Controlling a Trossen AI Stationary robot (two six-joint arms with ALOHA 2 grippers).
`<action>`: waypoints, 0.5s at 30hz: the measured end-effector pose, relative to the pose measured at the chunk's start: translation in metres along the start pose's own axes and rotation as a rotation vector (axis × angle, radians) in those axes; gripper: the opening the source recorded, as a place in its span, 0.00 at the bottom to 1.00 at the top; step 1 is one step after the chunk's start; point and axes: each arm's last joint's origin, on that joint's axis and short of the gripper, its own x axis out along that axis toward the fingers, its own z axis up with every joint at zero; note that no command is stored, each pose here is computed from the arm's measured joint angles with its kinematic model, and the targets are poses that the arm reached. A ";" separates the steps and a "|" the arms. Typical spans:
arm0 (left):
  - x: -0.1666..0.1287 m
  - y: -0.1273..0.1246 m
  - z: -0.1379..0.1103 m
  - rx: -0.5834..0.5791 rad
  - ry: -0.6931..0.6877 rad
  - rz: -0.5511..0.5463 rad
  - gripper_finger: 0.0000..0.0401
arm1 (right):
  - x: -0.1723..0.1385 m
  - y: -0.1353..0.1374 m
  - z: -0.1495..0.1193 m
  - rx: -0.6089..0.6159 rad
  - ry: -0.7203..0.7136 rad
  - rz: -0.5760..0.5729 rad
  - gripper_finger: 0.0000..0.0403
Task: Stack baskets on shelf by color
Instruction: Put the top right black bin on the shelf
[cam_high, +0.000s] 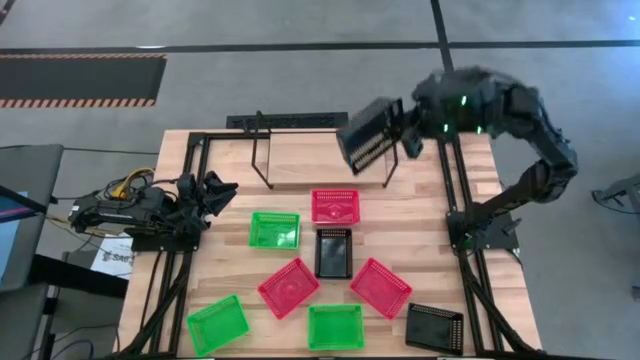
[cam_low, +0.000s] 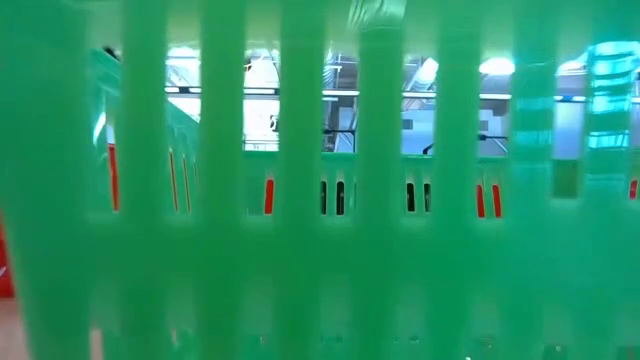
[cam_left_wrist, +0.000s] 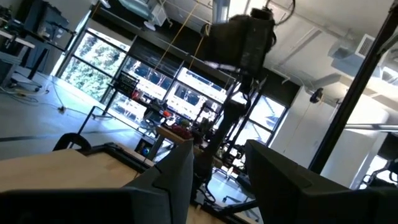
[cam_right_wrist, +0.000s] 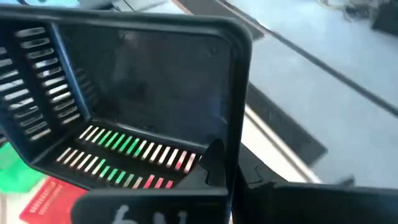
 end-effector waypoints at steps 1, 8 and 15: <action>0.000 0.000 0.000 0.000 0.000 0.000 0.34 | 0.005 -0.009 0.005 -0.017 0.004 -0.004 0.01; 0.000 0.002 -0.002 0.010 0.016 0.033 0.34 | 0.081 -0.065 0.029 -0.116 0.093 0.216 0.01; 0.000 0.003 -0.003 0.016 0.025 0.049 0.34 | 0.164 -0.122 0.003 -0.232 0.380 0.322 0.01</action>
